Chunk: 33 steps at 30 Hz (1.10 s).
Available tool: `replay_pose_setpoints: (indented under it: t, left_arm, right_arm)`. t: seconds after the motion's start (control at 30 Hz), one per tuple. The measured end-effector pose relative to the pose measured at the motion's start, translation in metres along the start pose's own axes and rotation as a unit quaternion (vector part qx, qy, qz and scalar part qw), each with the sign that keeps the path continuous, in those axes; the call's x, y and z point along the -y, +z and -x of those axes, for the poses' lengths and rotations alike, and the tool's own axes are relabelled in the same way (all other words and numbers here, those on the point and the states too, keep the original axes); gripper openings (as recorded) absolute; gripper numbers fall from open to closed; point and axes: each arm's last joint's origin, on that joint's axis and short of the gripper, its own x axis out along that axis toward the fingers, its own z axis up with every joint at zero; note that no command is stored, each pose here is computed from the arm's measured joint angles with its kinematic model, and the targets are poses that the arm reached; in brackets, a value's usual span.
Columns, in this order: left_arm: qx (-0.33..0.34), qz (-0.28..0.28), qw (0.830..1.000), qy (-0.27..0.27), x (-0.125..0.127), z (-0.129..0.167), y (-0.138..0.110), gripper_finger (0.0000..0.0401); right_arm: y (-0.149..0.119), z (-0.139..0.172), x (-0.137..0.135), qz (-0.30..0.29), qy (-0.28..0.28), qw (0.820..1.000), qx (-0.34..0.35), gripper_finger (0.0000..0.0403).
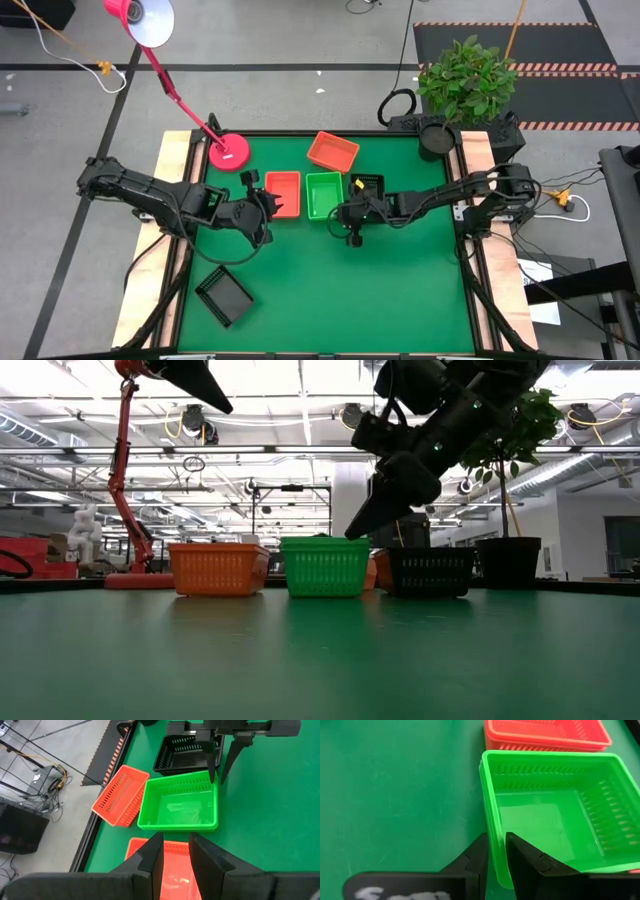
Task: Stack baskets by color
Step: Stack the left green basket on top of the other right stacked green baskets, then stack the bottom black basket on top of the other top black baskets
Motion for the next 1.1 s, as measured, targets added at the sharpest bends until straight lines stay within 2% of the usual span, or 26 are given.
replay_pose_setpoints:
  t: [0.23,0.63,0.83,1.1]
  left_arm:
    - [0.001,0.001,1.0,0.0,0.0,0.0,0.0,0.0093]
    - [0.01,0.008,1.0,-0.009,0.004,0.003,0.001,0.0093]
    - [0.011,0.021,0.994,-0.102,0.026,0.016,-0.001,0.0093]
    - [-0.017,0.096,0.978,-0.185,0.068,0.056,-0.02,0.0093]
  right_arm:
    - [0.001,0.0,0.001,-0.037,0.022,0.999,0.004,0.0059]
    - [0.015,0.007,0.002,-0.041,0.021,0.998,0.053,0.0059]
    - [0.018,0.032,-0.002,-0.027,0.031,0.998,0.042,0.0059]
    - [0.021,0.06,-0.002,-0.012,0.037,0.998,0.044,0.0059]
